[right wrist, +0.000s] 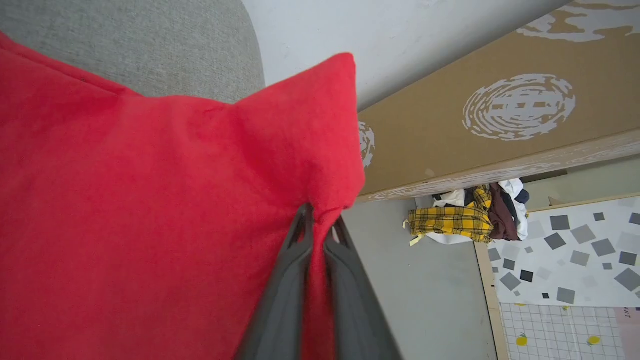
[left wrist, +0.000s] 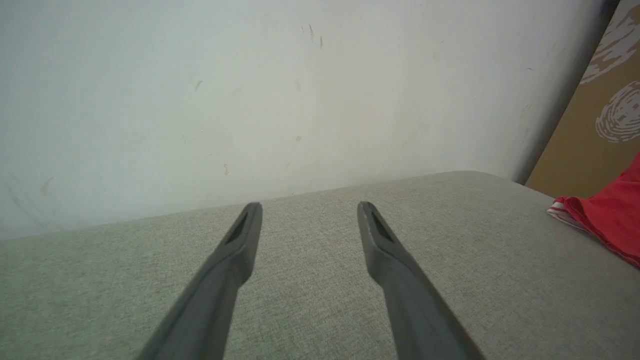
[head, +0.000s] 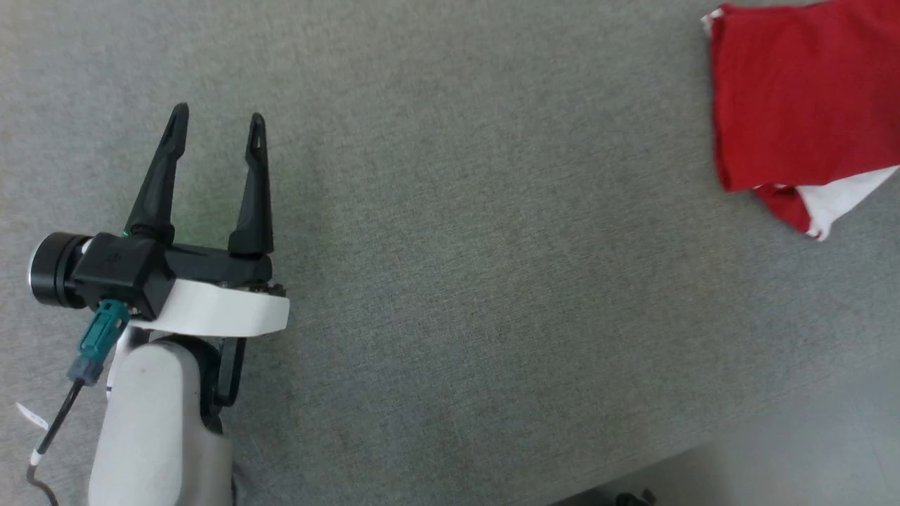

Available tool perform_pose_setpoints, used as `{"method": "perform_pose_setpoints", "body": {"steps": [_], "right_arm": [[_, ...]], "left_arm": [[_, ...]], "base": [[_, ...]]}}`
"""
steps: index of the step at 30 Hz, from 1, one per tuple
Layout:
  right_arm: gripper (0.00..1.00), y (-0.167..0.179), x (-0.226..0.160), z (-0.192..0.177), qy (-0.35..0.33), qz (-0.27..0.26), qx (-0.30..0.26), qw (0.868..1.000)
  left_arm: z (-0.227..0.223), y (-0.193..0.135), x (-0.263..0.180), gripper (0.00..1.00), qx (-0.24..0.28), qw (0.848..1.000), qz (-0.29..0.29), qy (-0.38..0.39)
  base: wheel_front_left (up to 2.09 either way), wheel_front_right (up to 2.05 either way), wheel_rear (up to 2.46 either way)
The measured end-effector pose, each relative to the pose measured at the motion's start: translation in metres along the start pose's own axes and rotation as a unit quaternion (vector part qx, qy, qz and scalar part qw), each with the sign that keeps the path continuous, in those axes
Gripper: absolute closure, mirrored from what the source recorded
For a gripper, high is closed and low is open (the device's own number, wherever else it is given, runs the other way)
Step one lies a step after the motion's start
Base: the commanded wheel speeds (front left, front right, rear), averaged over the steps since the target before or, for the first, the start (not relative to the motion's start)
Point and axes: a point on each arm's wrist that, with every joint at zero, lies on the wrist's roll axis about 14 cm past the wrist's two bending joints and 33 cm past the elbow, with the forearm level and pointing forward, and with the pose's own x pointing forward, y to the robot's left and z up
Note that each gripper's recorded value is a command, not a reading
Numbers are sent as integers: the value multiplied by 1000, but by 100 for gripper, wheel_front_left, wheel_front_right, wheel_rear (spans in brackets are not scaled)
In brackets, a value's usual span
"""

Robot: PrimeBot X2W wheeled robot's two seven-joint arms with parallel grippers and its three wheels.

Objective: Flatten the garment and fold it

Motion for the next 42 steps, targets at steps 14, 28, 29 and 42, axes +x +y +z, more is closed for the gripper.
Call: {"method": "perform_pose_setpoints", "body": {"steps": [14,28,29,42], "right_arm": [[0,8,26,-6,-17,-21,25,999],[0,19,-37,38,-197,11,150,969],[0,19,-44,43,-215,14,163,963],[0,80,-157,104,-373,116,276,878]], "left_arm": [[-21,18,-12,0,4,999,20,29],[15,15,-58,0,-15,998,61,27],[19,16,-63,0,-15,997,65,26],[74,35,-127,0,2,992,127,-11]], "base": [[0,0,0],[0,0,0],[0,0,0],[0,0,0]]}}
